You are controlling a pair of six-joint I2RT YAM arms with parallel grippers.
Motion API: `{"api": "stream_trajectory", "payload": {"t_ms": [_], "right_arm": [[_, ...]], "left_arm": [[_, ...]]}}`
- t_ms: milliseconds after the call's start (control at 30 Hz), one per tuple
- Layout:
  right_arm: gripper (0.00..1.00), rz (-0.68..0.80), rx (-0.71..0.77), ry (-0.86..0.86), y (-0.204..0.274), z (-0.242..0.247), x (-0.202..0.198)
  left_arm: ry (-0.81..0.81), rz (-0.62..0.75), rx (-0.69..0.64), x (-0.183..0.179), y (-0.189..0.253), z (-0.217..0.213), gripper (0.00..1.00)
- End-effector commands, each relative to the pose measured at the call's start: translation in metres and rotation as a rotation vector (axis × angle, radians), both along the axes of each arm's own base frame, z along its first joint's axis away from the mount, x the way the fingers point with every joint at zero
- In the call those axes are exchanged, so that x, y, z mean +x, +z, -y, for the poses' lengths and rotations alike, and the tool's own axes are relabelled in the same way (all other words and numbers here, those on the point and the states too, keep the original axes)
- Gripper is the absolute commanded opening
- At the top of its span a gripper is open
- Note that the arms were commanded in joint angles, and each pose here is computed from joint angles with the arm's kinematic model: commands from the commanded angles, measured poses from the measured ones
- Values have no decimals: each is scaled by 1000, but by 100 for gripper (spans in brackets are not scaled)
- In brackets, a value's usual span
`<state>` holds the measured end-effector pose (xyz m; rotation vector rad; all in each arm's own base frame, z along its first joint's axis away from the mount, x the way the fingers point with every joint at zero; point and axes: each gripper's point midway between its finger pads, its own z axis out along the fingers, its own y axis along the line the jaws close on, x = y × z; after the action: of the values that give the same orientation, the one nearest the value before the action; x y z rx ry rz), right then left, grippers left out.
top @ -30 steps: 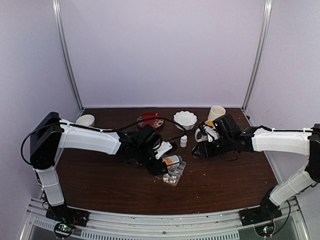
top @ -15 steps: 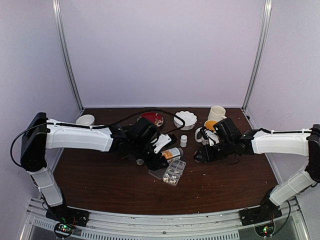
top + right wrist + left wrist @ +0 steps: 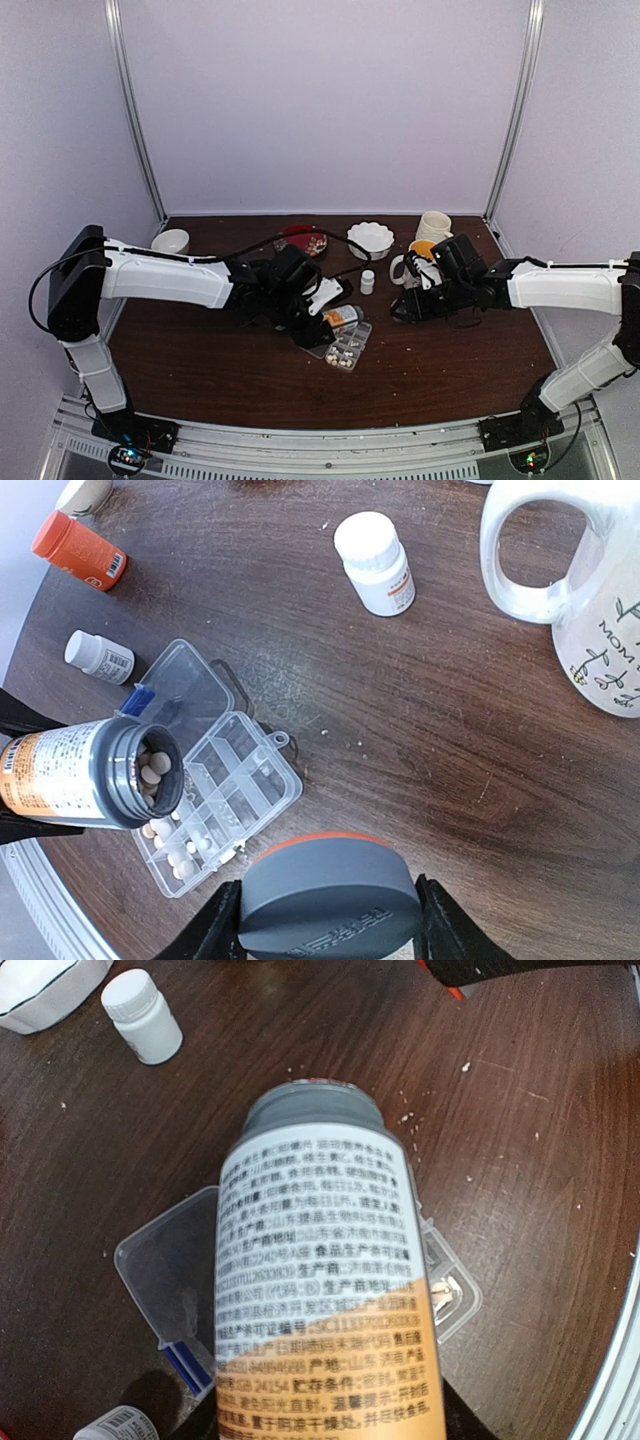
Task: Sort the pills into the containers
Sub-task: Pour the pill into the compartment of the pill container.
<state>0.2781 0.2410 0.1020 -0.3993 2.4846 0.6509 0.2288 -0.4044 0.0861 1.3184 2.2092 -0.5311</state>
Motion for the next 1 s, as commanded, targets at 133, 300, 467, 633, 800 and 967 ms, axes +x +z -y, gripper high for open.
{"api": "stream_trajectory", "payload": {"t_ms": [133, 300, 467, 633, 800, 967], "right_arm": [[0, 28, -2, -18, 2, 6, 2], [0, 27, 0, -17, 3, 6, 2], [0, 19, 1, -17, 0, 7, 0], [0, 16, 3, -19, -2, 7, 0], [0, 23, 3, -26, 0, 9, 0], [0, 19, 7, -19, -1, 7, 0]], "left_arm": [[31, -1, -56, 1, -1, 10, 0], [20, -1, -33, -1, 3, 13, 0], [15, -42, 32, -4, -7, 12, 0], [20, -55, 60, -2, -15, 11, 0], [32, -25, -3, 1, -8, 13, 0], [23, -29, -4, 1, -6, 15, 0]]}}
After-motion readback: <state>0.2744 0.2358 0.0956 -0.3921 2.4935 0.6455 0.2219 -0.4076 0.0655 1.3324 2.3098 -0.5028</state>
